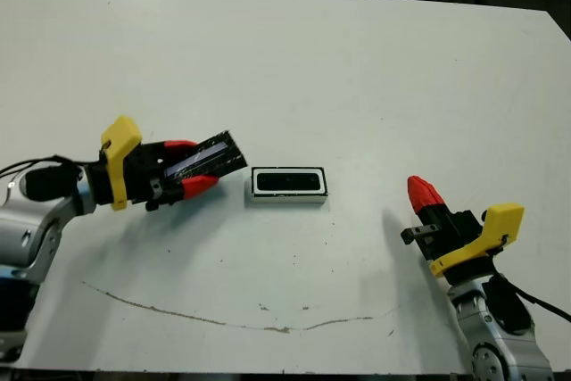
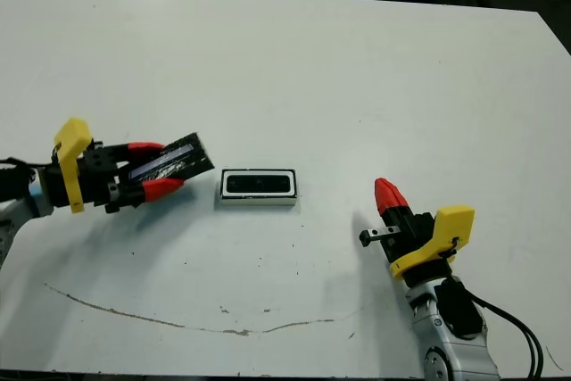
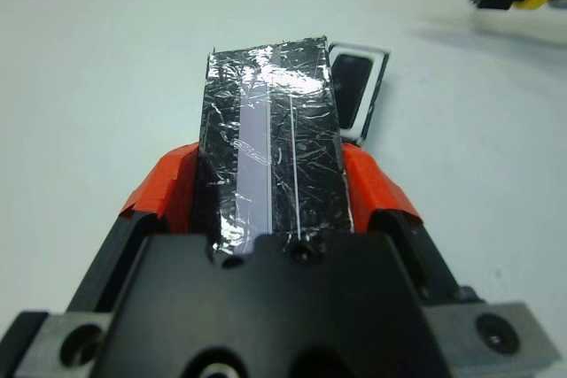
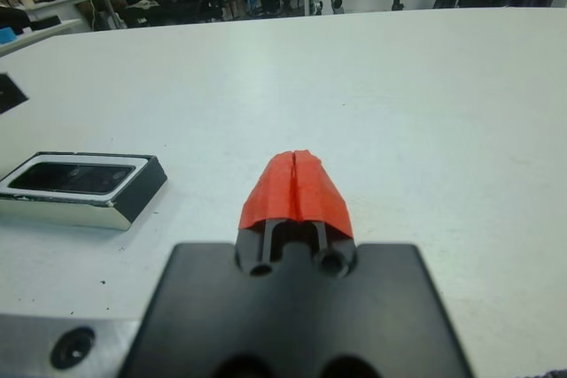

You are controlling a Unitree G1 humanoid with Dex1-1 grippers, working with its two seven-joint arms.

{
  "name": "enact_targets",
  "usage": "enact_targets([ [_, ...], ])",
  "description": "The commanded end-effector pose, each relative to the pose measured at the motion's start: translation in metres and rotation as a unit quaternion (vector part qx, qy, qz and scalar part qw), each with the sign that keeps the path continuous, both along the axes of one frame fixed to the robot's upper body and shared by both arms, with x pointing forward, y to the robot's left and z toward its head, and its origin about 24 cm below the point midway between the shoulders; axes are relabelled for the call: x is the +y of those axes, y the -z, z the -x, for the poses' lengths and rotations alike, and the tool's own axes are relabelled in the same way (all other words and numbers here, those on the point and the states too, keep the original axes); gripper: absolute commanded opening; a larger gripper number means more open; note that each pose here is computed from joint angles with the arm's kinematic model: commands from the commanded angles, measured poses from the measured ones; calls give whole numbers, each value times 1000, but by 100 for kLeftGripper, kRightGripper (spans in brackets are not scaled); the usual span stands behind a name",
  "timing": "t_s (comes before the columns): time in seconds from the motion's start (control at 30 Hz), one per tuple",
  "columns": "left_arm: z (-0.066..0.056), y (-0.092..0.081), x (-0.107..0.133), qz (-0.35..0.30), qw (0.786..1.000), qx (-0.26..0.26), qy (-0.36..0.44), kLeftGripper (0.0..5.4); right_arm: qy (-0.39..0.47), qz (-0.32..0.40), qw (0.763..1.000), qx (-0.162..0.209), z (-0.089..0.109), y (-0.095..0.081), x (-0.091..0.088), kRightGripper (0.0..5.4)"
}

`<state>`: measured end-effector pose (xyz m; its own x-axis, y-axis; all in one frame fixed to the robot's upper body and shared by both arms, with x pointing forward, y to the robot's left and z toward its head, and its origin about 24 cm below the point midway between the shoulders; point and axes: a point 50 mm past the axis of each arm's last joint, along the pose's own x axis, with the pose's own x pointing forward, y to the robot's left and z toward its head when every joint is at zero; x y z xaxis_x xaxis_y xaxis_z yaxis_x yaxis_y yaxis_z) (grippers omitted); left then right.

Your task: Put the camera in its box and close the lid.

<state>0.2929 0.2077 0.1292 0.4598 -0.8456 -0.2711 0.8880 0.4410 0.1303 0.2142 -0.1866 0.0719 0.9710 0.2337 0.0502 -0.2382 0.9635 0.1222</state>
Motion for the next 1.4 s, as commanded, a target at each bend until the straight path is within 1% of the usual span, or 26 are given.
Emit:
enact_targets([
  [0.03,-8,6,-8,-3,999,19,26,314,5,9,1000,12,2,3,-3,0],
  [0.2,-19,17,-19,-4,998,39,48,314,3,5,1000,12,3,4,-3,0],
  [0.3,-23,23,-26,-10,998,43,55,314,2,6,1000,11,3,3,-4,0],
  [0.43,-27,33,-36,-25,995,62,67,314,1,6,1000,13,3,4,-3,0],
  [0.57,-28,40,-46,-40,994,58,84,313,-1,6,1000,11,3,4,-3,0],
  [0.63,-27,44,-50,-43,993,64,92,313,0,4,1000,13,3,4,-3,0],
  [0.73,-27,46,-53,-54,991,62,107,313,3,7,1000,15,3,4,-3,0],
  [1.0,-27,48,-53,-57,988,81,120,312,2,5,1000,16,3,5,-3,0],
  [1.17,-27,46,-51,-54,985,95,130,312,1,12,1000,15,3,4,-3,0],
  [1.4,-26,51,-54,-41,980,128,144,312,3,8,1000,20,3,4,-2,0],
])
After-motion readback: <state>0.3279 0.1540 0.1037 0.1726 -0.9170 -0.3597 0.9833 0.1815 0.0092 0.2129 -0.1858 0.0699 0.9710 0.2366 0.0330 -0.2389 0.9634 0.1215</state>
